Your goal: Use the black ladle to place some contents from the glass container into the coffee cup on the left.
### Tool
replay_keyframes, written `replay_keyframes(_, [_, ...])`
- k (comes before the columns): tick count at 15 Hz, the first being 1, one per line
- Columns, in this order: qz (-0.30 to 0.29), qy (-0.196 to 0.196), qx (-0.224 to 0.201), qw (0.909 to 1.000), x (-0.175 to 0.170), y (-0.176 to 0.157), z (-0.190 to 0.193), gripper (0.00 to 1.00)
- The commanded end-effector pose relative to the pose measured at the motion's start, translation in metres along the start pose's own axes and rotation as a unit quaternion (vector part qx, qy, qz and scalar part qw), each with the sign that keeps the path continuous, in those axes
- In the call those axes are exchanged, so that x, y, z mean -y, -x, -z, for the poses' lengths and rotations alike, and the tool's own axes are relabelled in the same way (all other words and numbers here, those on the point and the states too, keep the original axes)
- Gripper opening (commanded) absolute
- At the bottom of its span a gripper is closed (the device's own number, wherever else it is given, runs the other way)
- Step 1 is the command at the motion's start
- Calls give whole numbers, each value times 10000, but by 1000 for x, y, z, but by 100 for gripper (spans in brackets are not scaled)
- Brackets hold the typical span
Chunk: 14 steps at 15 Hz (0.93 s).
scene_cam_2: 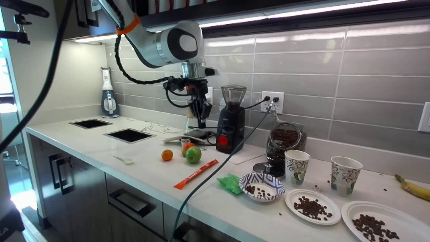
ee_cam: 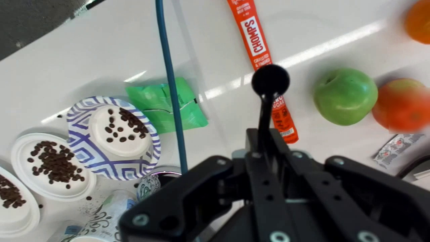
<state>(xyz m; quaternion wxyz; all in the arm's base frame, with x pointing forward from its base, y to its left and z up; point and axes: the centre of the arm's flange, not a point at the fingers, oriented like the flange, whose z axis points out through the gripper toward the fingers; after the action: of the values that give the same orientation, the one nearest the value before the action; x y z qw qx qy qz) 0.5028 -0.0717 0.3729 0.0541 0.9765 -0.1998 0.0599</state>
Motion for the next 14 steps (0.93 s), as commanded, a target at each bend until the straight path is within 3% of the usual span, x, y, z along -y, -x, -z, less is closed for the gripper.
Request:
replay_keyframes(1, [-272, -74, -1, 9996, -36, 12, 37, 2])
replay_keyframes(5, [-716, 96, -247, 9971, -84, -3, 56, 2])
replay_keyframes(7, [-1238, 89, -198, 9921, -111, -19, 51, 2])
replay_keyframes(8, [-907, 8, -300, 9954, -93, -9, 56, 9])
replay_keyframes(10, [-1114, 42, -287, 9934, -114, -13, 54, 9])
replay_keyframes(13, [-1157, 55, -273, 9929, -114, -15, 52, 9])
replay_keyframes(14, [-1169, 55, -271, 9928, -113, -15, 52, 2])
